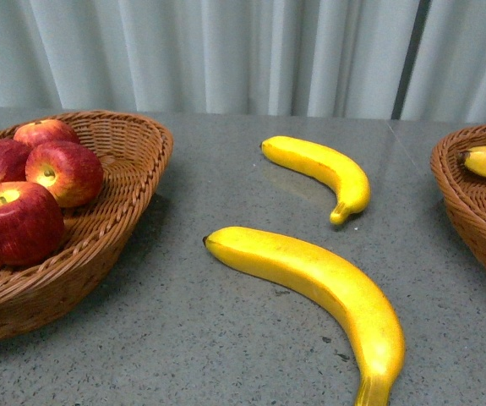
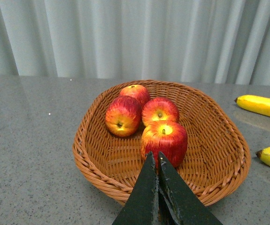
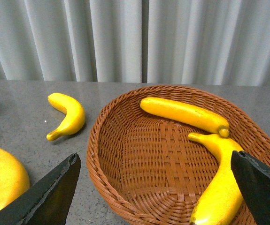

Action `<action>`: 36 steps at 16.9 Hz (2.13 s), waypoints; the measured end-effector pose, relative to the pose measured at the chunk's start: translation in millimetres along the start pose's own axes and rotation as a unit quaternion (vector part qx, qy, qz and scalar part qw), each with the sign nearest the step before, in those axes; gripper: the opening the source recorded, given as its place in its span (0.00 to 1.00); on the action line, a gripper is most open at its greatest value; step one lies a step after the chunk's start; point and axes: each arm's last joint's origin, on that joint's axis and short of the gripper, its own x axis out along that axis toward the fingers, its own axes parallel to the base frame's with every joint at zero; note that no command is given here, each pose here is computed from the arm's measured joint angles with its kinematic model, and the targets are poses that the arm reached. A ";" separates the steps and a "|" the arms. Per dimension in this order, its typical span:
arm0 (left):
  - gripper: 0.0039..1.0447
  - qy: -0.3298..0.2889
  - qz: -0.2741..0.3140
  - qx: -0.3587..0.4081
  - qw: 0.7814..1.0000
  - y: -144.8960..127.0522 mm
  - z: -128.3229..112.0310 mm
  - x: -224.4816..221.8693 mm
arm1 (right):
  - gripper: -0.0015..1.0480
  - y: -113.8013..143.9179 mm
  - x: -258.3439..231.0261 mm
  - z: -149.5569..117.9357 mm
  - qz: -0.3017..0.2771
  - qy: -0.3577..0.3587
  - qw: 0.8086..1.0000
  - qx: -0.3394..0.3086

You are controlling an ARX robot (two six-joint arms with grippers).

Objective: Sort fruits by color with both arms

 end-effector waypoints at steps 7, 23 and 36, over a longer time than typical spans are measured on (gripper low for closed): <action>0.14 0.001 0.000 -0.001 1.000 0.0 -0.3 0.0 | 0.94 0.0 0.0 0.1 0.000 0.000 1.000 0.000; 0.94 0.001 0.000 -0.001 1.000 0.0 -0.3 0.0 | 0.94 106.3 142.8 63.6 0.283 0.035 0.958 0.011; 0.94 0.002 0.000 -0.001 1.000 0.0 -0.3 0.0 | 0.94 151.3 201.2 -6.9 0.322 0.319 0.877 -0.159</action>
